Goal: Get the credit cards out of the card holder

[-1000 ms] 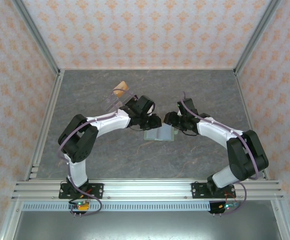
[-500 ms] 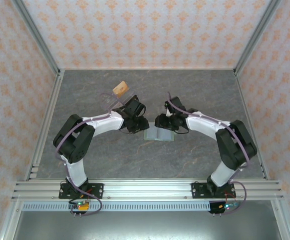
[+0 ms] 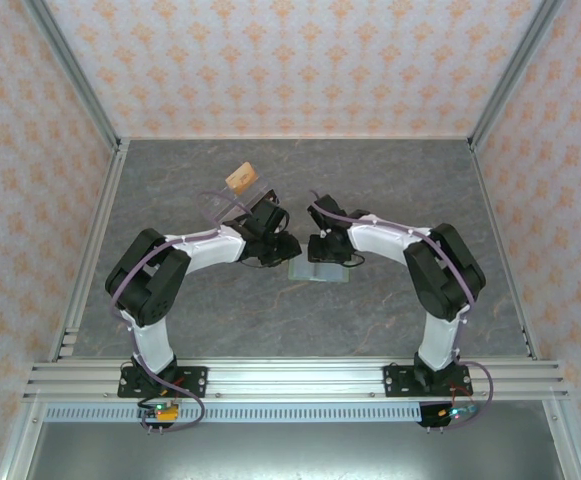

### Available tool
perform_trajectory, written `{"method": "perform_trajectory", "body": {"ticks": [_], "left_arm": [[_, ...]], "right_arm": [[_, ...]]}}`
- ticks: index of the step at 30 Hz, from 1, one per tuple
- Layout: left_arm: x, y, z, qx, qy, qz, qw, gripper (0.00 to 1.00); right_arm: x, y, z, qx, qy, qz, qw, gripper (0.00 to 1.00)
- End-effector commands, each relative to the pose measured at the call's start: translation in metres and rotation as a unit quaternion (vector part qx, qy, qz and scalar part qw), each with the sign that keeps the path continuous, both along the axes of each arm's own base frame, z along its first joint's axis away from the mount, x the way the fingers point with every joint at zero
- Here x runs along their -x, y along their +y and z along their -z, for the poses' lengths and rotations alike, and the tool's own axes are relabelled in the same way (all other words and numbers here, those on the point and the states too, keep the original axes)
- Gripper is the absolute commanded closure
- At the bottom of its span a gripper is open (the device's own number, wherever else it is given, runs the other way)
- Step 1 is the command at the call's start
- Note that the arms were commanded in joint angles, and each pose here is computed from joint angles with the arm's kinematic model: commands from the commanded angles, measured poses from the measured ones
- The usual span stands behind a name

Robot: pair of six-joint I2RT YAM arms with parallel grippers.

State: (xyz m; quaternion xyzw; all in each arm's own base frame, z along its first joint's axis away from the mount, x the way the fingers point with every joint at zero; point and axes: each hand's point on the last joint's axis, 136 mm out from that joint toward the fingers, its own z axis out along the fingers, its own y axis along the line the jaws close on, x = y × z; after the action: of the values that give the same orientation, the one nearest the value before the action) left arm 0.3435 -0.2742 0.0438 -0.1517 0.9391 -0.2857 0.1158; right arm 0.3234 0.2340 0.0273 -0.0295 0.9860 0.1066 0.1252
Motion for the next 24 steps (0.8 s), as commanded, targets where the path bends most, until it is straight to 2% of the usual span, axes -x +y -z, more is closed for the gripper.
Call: {"method": "perform_trajectory", "body": {"ticks": [1, 24], "left_arm": [[-0.004, -0.003, -0.006, 0.019, -0.005, -0.003, 1.0, 0.71], [-0.005, -0.01, 0.013, 0.016, 0.018, 0.01, 1.0, 0.7]], "right_arm": [[0.004, -0.02, 0.016, 0.064, 0.016, 0.001, 0.998, 0.62], [0.006, -0.017, 0.02, 0.062, 0.026, -0.001, 0.998, 0.65]]}}
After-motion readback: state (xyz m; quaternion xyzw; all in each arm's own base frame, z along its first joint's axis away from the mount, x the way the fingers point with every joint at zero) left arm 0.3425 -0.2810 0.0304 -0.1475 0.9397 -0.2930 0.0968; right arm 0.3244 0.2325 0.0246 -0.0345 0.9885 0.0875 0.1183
